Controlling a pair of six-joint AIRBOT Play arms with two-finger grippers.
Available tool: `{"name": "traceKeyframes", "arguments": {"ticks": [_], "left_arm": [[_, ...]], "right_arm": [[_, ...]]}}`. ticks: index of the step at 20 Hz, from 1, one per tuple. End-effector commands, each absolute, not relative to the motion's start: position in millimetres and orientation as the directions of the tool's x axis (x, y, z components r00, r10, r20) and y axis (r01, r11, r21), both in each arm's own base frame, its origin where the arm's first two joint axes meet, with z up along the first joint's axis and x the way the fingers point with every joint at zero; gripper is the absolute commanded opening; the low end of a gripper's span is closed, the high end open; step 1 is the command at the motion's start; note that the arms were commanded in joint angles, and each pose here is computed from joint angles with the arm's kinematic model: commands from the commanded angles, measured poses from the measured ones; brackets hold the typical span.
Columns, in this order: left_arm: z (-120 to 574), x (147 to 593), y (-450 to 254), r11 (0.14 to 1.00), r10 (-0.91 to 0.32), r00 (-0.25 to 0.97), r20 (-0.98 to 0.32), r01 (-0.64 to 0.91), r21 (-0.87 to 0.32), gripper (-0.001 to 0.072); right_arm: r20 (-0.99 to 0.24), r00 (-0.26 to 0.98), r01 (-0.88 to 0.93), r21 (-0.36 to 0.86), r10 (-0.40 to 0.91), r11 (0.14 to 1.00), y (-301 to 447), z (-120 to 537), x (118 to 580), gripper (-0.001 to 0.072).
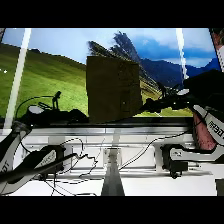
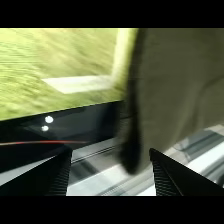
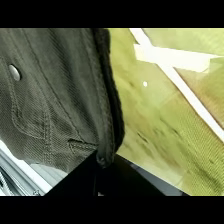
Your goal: Fold the clothes and pants, and hang the long-sleeved shirts on hangers.
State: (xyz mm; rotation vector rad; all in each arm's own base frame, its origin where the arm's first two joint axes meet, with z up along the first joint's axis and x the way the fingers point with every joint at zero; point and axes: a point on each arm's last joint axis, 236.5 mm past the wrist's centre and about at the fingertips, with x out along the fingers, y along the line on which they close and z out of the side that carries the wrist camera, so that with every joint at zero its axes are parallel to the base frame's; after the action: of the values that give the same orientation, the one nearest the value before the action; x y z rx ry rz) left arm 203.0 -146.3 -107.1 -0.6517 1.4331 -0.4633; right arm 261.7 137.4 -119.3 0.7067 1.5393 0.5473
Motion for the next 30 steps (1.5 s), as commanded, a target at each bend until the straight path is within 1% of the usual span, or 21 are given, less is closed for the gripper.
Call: {"name": "traceKeyframes", "arguments": {"ticks": [1, 2, 4, 5, 6, 8, 9, 11, 13, 15, 16, 18, 19, 21, 23, 25, 27, 28, 29, 30], "left_arm": [[-125.6, 202.3, -172.4, 0.75, -0.652, 0.071, -0.754, -0.083, -0.656, 0.0551], [-127.0, 199.7, -182.8, 0.737, -0.671, 0.052, -0.74, -0.071, -0.673, 0.0525], [-132.0, 187.6, -194.9, 0.727, -0.684, -0.003, -0.729, -0.08, -0.682, 0.0417], [-133.8, 182.7, -196.3, 0.728, -0.685, -0.025, -0.728, -0.079, -0.681, 0.0334], [-134.3, 182.1, -195.7, 0.729, -0.684, -0.028, -0.729, -0.073, -0.681, 0.0206], [-131.1, 189.8, -194.5, 0.726, -0.687, -0.009, -0.727, -0.042, -0.686, 0.0039], [-126.1, 195.4, -195.7, 0.719, -0.695, -0.002, -0.719, -0.024, -0.694, 0.0025], [-101.4, 213.2, -202.9, 0.679, -0.733, 0.007, -0.68, 0.06, -0.731, 0.0025], [-55.7, 242.0, -209.5, 0.623, -0.779, 0.046, -0.625, 0.166, -0.765, 0.0024], [8.8, 282.6, -206.6, 0.596, -0.801, 0.167, -0.575, 0.307, -0.742, 0.0023], [50.7, 303.5, -201.5, 0.598, -0.801, 0.258, -0.54, 0.385, -0.703, 0.0023], [141.9, 324.3, -189.8, 0.611, -0.792, 0.418, -0.445, 0.532, -0.586, 0.0023], [186.3, 324.1, -184.5, 0.621, -0.783, 0.485, -0.389, 0.589, -0.517, 0.0023], [272.0, 309.4, -172.2, 0.661, -0.748, 0.615, -0.248, 0.658, -0.362, 0.0024], [345.1, 281.5, -157.0, 0.721, -0.682, 0.728, -0.065, 0.655, -0.226, 0.0024], [399.5, 244.0, -141.2, 0.776, -0.607, 0.786, 0.116, 0.618, -0.13, 0.0023], [430.8, 207.9, -128.8, 0.819, -0.548, 0.804, 0.231, 0.572, -0.047, 0.0023], [437.5, 194.7, -126.2, 0.829, -0.535, 0.805, 0.258, 0.558, -0.023, 0.0023], [438.8, 188.5, -123.6, 0.836, -0.522, 0.811, 0.264, 0.548, -0.032, 0.0023], [432.8, 191.0, -120.7, 0.84, -0.51, 0.826, 0.24, 0.538, -0.067, 0.0022]], "right_arm": [[-0.696, -0.014, 0.113, 0.712, 0.718, 0.693, 138.3, -118.6, 262.7, 0.0041], [-0.696, -0.013, 0.113, 0.712, 0.718, 0.693, 138.3, -118.6, 262.7, 0.004], [-0.697, -0.004, 0.102, 0.713, 0.717, 0.694, 138.1, -114.9, 264.3, 0.004], [-0.699, 0.01, 0.088, 0.713, 0.715, 0.696, 137.8, -110.0, 266.5, 0.004], [-0.701, 0.028, 0.069, 0.712, 0.712, 0.699, 137.4, -103.9, 269.3, 0.004], [-0.703, 0.074, 0.02, 0.71, 0.707, 0.704, 136.7, -87.0, 275.6, 0.004], [-0.703, 0.098, -0.005, 0.707, 0.704, 0.707, 136.4, -77.8, 278.3, 0.004], [-0.698, 0.159, -0.067, 0.698, 0.698, 0.713, 135.9, -54.3, 283.9, 0.004], [-0.683, 0.231, -0.148, 0.679, 0.693, 0.719, 136.2, -22.3, 288.3, 0.004], [-0.651, 0.31, -0.255, 0.646, 0.693, 0.72, 138.0, 22.6, 292.8, 0.004], [-0.626, 0.357, -0.314, 0.618, 0.693, 0.72, 139.1, 50.0, 294.8, 0.004], [-0.53, 0.452, -0.427, 0.577, 0.717, 0.696, 147.3, 116.1, 295.8, 0.004], [-0.458, 0.487, -0.482, 0.569, 0.744, 0.666, 155.0, 152.4, 291.7, 0.0041], [-0.269, 0.533, -0.593, 0.557, 0.802, 0.581, 172.1, 231.5, 274.0, 0.004], [-0.072, 0.528, -0.677, 0.566, 0.846, 0.47, 186.2, 304.9, 242.7, 0.0041], [0.047, 0.501, -0.711, 0.592, 0.864, 0.379, 193.6, 350.2, 209.8, 0.004], [0.085, 0.492, -0.695, 0.638, 0.866, 0.333, 196.6, 365.7, 186.5, 0.004], [0.079, 0.502, -0.671, 0.664, 0.861, 0.331, 196.5, 366.2, 178.8, 0.004], [0.063, 0.525, -0.633, 0.695, 0.849, 0.34, 194.5, 363.6, 176.7, 0.004], [0.043, 0.561, -0.588, 0.724, 0.826, 0.362, 189.8, 358.7, 180.6, 0.004]]}}
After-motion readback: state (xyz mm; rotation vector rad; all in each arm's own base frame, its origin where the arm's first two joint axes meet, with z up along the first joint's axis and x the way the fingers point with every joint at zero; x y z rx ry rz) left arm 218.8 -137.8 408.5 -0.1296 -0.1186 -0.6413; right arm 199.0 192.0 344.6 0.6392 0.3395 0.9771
